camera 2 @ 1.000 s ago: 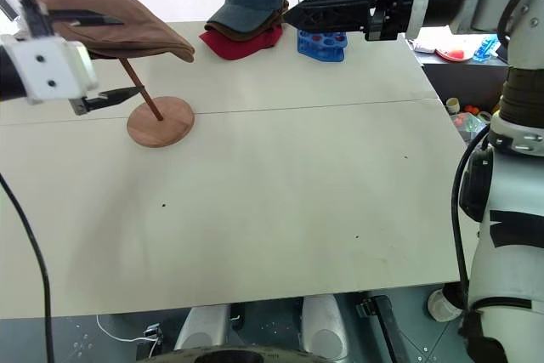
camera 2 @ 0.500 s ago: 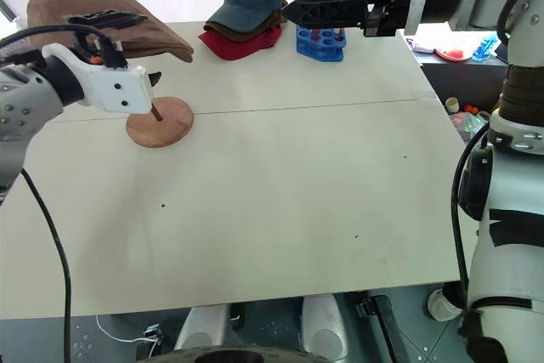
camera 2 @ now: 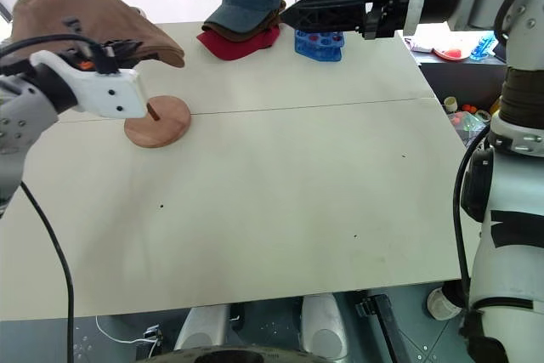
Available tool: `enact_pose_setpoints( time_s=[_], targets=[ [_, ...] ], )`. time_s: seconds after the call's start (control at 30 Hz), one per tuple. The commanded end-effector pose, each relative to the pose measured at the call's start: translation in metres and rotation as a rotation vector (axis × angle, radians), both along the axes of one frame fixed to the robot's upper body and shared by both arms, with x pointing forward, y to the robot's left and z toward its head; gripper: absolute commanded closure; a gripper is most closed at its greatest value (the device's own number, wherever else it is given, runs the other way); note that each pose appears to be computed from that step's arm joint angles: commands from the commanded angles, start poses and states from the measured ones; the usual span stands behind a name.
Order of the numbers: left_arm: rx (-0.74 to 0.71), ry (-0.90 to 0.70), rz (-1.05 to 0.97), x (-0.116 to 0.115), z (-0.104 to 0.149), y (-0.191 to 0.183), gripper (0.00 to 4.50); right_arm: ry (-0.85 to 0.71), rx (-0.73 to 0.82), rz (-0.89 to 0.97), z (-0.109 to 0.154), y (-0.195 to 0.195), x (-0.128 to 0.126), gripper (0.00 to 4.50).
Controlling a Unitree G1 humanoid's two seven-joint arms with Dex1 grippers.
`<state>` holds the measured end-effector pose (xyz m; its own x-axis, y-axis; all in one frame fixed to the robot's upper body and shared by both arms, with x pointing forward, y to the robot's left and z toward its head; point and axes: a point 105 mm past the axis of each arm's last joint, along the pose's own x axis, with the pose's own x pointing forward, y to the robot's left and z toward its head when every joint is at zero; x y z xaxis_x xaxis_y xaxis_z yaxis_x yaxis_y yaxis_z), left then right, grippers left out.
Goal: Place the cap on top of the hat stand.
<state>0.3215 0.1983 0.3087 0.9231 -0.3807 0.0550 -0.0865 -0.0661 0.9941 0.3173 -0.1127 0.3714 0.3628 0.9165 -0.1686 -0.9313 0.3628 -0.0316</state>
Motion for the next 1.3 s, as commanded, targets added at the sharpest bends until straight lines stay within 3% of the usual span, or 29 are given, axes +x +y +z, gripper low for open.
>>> enact_pose_setpoints(
  time_s=[0.03, 0.23, 0.67, 1.13, 1.3],
  targets=[
    [-0.038, -0.165, 0.015, -0.02, 0.032, 0.012, 4.49, -0.058, 0.002, 0.008, 0.009, -0.002, -0.004, 0.0],
    [-0.13, -0.209, -0.042, -0.029, 0.033, 0.036, 4.49, -0.054, 0.003, 0.025, 0.004, 0.001, 0.001, 0.0],
    [-0.096, -0.27, -0.298, -0.021, 0.053, 0.0, 4.49, -0.055, 0.014, 0.017, 0.005, 0.0, 0.007, 0.0],
    [-0.06, -0.381, -0.451, -0.062, 0.061, 0.034, 4.49, -0.052, 0.015, 0.015, 0.002, -0.003, 0.012, 0.0],
    [-0.06, -0.37, -0.473, -0.066, 0.059, 0.046, 4.49, -0.051, 0.016, 0.025, 0.002, -0.001, 0.013, 0.0]
  ],
)
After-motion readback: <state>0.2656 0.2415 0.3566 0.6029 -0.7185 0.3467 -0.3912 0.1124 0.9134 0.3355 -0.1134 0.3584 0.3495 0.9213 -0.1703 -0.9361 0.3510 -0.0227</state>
